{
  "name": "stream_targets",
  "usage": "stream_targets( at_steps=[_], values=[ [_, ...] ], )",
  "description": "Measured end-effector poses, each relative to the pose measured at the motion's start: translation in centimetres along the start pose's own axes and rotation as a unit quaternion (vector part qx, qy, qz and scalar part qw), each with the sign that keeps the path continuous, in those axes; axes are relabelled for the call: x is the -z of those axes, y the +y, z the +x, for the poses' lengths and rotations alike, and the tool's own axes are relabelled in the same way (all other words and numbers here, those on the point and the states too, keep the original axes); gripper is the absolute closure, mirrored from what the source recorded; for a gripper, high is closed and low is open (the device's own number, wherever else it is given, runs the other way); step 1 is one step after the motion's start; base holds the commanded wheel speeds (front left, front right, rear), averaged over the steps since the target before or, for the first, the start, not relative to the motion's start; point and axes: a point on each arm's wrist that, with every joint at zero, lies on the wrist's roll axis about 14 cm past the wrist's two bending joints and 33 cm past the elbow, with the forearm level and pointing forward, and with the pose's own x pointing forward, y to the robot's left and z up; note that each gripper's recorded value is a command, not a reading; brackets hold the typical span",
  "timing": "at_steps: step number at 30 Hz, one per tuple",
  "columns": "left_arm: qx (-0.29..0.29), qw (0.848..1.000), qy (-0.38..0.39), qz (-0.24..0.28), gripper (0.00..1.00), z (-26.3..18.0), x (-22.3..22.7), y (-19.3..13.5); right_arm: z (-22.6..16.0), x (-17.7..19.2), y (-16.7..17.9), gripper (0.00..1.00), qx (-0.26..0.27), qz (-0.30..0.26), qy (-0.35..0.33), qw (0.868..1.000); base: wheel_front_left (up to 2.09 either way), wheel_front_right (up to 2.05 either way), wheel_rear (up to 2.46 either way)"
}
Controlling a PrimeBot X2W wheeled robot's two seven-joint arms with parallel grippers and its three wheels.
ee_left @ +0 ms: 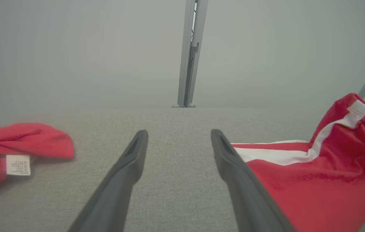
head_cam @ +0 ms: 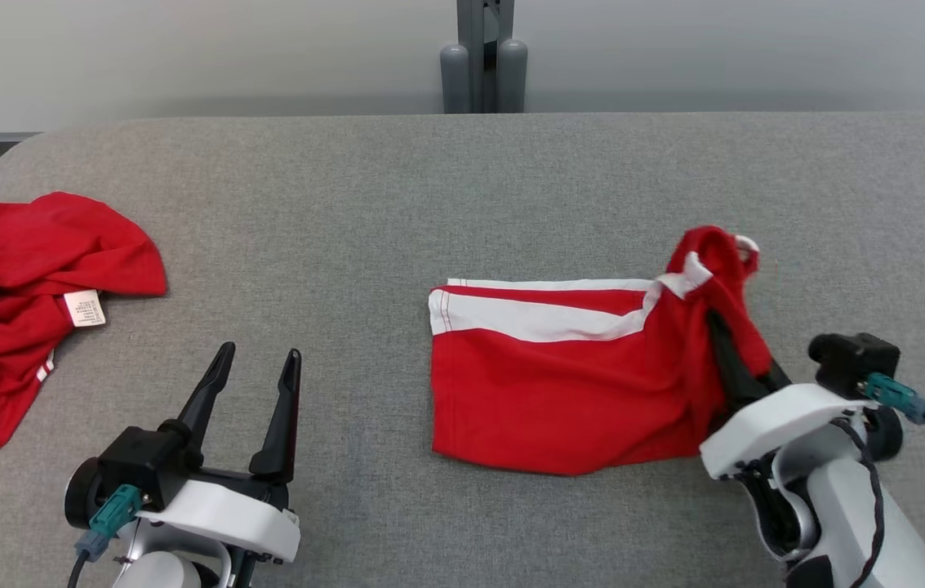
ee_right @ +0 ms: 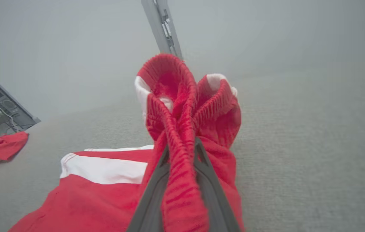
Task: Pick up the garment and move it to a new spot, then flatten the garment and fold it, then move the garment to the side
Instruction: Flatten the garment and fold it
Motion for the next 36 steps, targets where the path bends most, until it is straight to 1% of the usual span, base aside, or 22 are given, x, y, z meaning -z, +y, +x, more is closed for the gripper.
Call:
stream_targets(
  at_steps=[3,5,8,10,12,13,15,20,21,22,23,24,26,29,36],
  values=[
    [-0.003,1.000,0.002,-0.001,0.00,-0.2,0.1,0.1,0.6,-1.4,4.7,1.00,-0.070,0.005,-0.011,0.997,0.00,0.00,0.00],
    [-0.008,1.000,0.004,-0.002,0.00,-0.5,0.1,0.3,0.6,-1.5,7.8,1.00,-0.115,0.014,-0.006,0.993,0.00,0.00,0.00],
    [-0.018,1.000,0.005,-0.008,0.00,-0.9,0.3,0.7,0.3,-0.4,11.4,1.00,-0.168,0.018,0.021,0.985,0.00,0.00,0.00],
    [-0.022,1.000,0.007,-0.010,0.00,-1.2,0.4,0.9,0.2,0.8,13.1,1.00,-0.193,0.012,0.044,0.980,0.00,0.00,0.00],
    [-0.026,1.000,0.007,-0.011,0.00,-1.3,0.4,1.1,0.2,1.5,13.6,1.00,-0.200,0.013,0.056,0.978,0.00,0.00,0.00],
    [-0.033,0.999,0.007,-0.011,0.00,-1.5,0.4,1.5,0.4,2.8,14.3,1.00,-0.211,0.001,0.079,0.974,0.00,0.00,0.00],
    [-0.039,0.999,0.009,-0.012,0.00,-1.6,0.5,1.8,0.7,4.0,14.7,1.00,-0.217,-0.006,0.099,0.971,0.00,0.00,0.00],
    [-0.047,0.999,0.012,-0.013,0.00,-1.8,0.8,2.3,1.4,5.7,15.0,1.00,-0.222,-0.009,0.122,0.967,0.00,0.00,0.00],
    [-0.049,0.999,0.014,-0.014,0.00,-1.9,0.9,2.4,1.4,6.1,15.1,0.97,-0.222,-0.003,0.130,0.966,0.00,0.00,0.00],
    [-0.051,0.999,0.015,-0.014,0.00,-1.9,1.0,2.4,1.3,6.5,15.2,0.72,-0.224,0.003,0.136,0.965,0.00,0.00,0.00],
    [-0.051,0.998,0.015,-0.015,0.00,-2.0,1.0,2.4,1.2,6.9,15.4,0.52,-0.227,0.003,0.140,0.964,0.00,0.00,0.00],
    [-0.052,0.998,0.016,-0.016,0.00,-2.0,1.1,2.4,1.0,7.1,15.8,0.00,-0.232,0.006,0.142,0.962,0.00,0.00,0.00],
    [-0.051,0.998,0.018,-0.016,0.00,-2.0,1.3,2.4,0.6,7.4,16.6,0.00,-0.243,0.023,0.146,0.959,0.00,0.00,0.00],
    [-0.045,0.999,0.021,-0.016,0.00,-1.9,1.5,2.1,-0.1,7.8,17.8,0.00,-0.261,0.031,0.150,0.953,0.00,0.00,0.00],
    [-0.036,0.999,0.018,-0.017,0.00,-1.6,1.3,1.5,-1.6,7.7,20.0,0.00,-0.304,0.016,0.137,0.943,0.00,0.00,0.00]
  ],
)
